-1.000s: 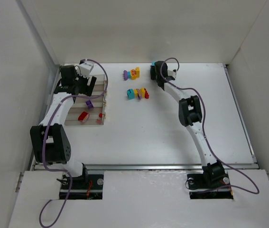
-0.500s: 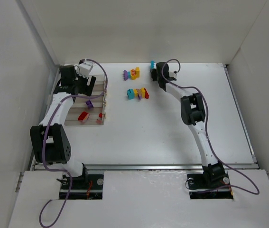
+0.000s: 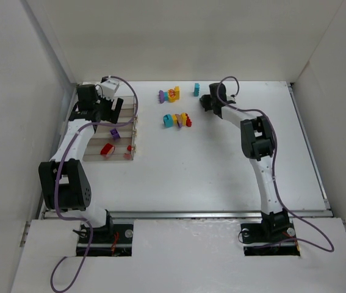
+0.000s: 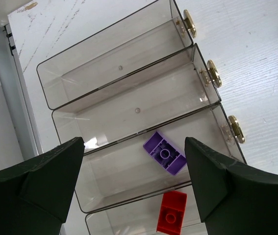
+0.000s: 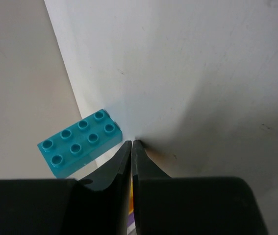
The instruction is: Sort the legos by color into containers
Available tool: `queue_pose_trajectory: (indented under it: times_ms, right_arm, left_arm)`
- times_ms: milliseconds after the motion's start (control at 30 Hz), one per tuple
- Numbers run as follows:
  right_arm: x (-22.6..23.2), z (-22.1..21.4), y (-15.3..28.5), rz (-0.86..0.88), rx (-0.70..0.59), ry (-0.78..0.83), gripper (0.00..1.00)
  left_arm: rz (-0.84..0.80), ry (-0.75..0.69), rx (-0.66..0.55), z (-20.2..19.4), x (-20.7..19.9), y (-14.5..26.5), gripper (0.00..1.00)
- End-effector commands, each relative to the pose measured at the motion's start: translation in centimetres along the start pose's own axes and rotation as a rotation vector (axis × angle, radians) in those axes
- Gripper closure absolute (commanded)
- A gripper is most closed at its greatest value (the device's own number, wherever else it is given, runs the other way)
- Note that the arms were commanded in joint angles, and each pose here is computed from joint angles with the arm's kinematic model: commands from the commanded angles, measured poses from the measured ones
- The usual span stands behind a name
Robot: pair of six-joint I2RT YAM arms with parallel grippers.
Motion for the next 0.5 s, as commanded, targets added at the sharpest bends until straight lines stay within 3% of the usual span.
queue_pose_trajectory:
  times_ms: [0, 67, 100, 167, 200, 267, 367, 467]
  right_arm:
    - [1.8, 0.3, 2.4, 0.031, 0.053, 0.143, 0.89]
    - [2.6, 0.3, 3.4, 0.049, 0.077, 0.156, 0.8]
    - [2.3, 0.3, 3.8, 0.044, 0.077, 0.18, 0.65]
    - [3.4, 0.9, 4.6, 0.078, 0.027, 0.306, 0.48]
    - [5.3, 1.3, 5.3, 0.126, -0.002, 0.358, 0.27]
    - [5.6, 1.8, 5.2, 0.111, -0.044, 0.521, 0.03]
    - [7.5, 2.1, 4.2, 0.181, -0.09, 0.711, 0.0]
    - [8.8, 2.4, 3.6, 0.18, -0.125, 0.751, 0.0]
  left_arm:
    - [0.003, 0.006, -0.071, 1.2, 0.1, 1.2, 0.19]
    - [0.003, 0.016, -0.071, 1.2, 0.1, 1.2, 0.19]
    - [0.003, 0.016, -0.071, 1.2, 0.1, 1.2, 0.19]
    - [-0.003, 0.014, -0.082, 1.3, 0.0, 1.2, 0.19]
    - [-0.004, 0.014, -0.082, 1.3, 0.0, 1.2, 0.19]
    - [-0.004, 0.014, -0.082, 1.3, 0.0, 1.2, 0.19]
    - [-0.012, 0.013, -0.085, 1.3, 0.0, 0.9, 0.19]
    - [-0.01, 0.012, -0.093, 1.4, 0.0, 0.8, 0.19]
Point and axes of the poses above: each gripper's point midway between its finger pads, its own y axis back along the fingers, its own x axis along the line the jaws close on, z = x × y, the point moved 9 cm from there along y, back along the fingers, and after that the axes turned 7 degrees about y, right-handed, at the moved point
